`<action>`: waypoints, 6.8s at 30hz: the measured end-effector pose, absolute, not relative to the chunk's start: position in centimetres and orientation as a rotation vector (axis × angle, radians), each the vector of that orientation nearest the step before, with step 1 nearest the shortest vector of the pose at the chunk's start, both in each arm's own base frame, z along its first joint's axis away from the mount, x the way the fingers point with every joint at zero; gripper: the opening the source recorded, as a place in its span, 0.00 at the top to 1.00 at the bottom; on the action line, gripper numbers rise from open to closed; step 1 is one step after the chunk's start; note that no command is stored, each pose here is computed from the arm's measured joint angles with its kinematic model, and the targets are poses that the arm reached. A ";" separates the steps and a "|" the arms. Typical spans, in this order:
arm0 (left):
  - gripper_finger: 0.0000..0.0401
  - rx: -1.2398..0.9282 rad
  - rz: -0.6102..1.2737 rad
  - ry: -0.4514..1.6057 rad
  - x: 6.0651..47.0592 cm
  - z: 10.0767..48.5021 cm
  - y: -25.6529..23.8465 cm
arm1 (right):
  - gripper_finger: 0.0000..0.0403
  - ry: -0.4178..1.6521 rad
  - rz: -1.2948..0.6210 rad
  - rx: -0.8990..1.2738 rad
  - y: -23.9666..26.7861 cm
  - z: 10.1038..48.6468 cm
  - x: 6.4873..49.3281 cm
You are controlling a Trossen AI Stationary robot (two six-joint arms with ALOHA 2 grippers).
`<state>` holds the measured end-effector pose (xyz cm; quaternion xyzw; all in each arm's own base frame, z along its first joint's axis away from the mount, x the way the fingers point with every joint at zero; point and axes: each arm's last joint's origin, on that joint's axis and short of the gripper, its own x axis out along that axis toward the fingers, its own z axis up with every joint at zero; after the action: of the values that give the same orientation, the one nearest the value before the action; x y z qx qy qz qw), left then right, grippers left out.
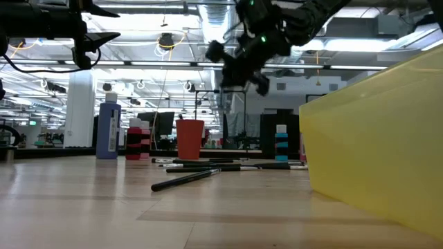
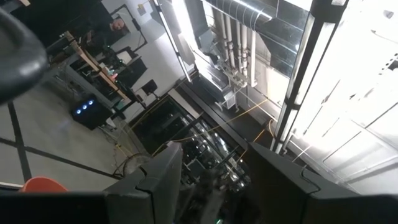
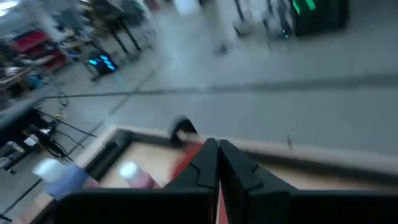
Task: Pick & Place Paint Supplies
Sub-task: Put the black paint brush into the orange cup
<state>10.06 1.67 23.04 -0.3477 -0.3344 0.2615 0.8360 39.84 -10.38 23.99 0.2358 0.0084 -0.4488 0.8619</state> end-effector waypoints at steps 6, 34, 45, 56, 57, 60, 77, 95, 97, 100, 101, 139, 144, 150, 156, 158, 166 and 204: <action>0.56 -0.727 0.520 -0.700 10.1 23.1 1.6 | 1.00 -0.032 -0.915 0.249 -11.4 27.8 40.7; 0.56 -0.605 0.561 -0.660 10.1 23.1 1.6 | 1.00 -0.116 -0.823 0.180 -18.7 21.9 48.7; 0.56 -0.604 0.562 -0.660 10.1 23.1 1.6 | 1.00 -0.067 -0.835 0.128 -18.8 20.8 48.9; 0.56 -0.604 0.563 -0.659 10.1 23.1 1.6 | 1.00 -0.047 -0.839 0.113 -18.9 20.7 48.8; 0.56 -0.604 0.562 -0.659 10.1 23.1 1.6 | 0.99 -0.039 -0.840 0.112 -18.9 20.6 48.8; 0.56 -0.604 0.563 -0.659 10.1 23.1 1.6 | 0.98 -0.009 -0.844 0.110 -19.0 20.4 48.8; 0.56 -0.604 0.562 -0.659 10.1 23.1 1.6 | 0.84 0.016 -0.837 0.080 -18.6 20.6 48.8; 0.56 -0.481 0.400 -0.333 12.4 24.6 1.0 | 0.59 0.374 -1.004 0.158 -4.4 38.8 35.3; 0.56 -0.425 0.392 -0.150 13.7 25.6 0.8 | 0.58 0.416 -1.003 0.208 -2.9 39.3 33.2; 0.56 -0.345 0.439 0.106 16.3 26.9 0.8 | 0.58 0.451 -1.001 0.283 -0.9 40.0 30.3; 0.56 -0.332 0.444 0.173 17.5 27.4 0.9 | 0.58 0.464 -0.998 0.300 -0.2 40.2 29.5; 0.54 -0.220 0.509 0.758 42.4 19.2 17.9 | 0.70 0.464 -0.771 0.510 13.3 40.1 19.5; 0.53 -0.239 0.530 0.829 43.2 19.0 19.5 | 0.70 0.467 -0.769 0.501 13.3 40.1 19.5; 0.53 -0.339 0.525 0.938 42.6 18.1 20.6 | 0.70 0.467 -0.769 0.502 13.3 40.1 19.5; 0.53 -0.331 0.508 1.008 42.1 17.7 20.5 | 0.70 0.455 -0.768 0.471 13.2 40.1 19.5; 0.53 -0.327 0.502 1.015 42.2 17.7 20.2 | 0.70 0.450 -0.769 0.469 13.2 40.2 19.5; 0.53 -0.232 0.458 1.037 42.4 17.7 19.7 | 0.70 0.449 -0.769 0.469 13.2 40.2 19.5; 0.54 -0.127 0.372 1.313 40.9 14.6 19.5 | 0.70 0.388 -0.789 0.474 13.0 40.3 19.8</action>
<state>40.91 19.49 14.56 -0.0586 0.6062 0.1718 0.7743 19.83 12.98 40.33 0.2272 0.1859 -0.3782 0.8780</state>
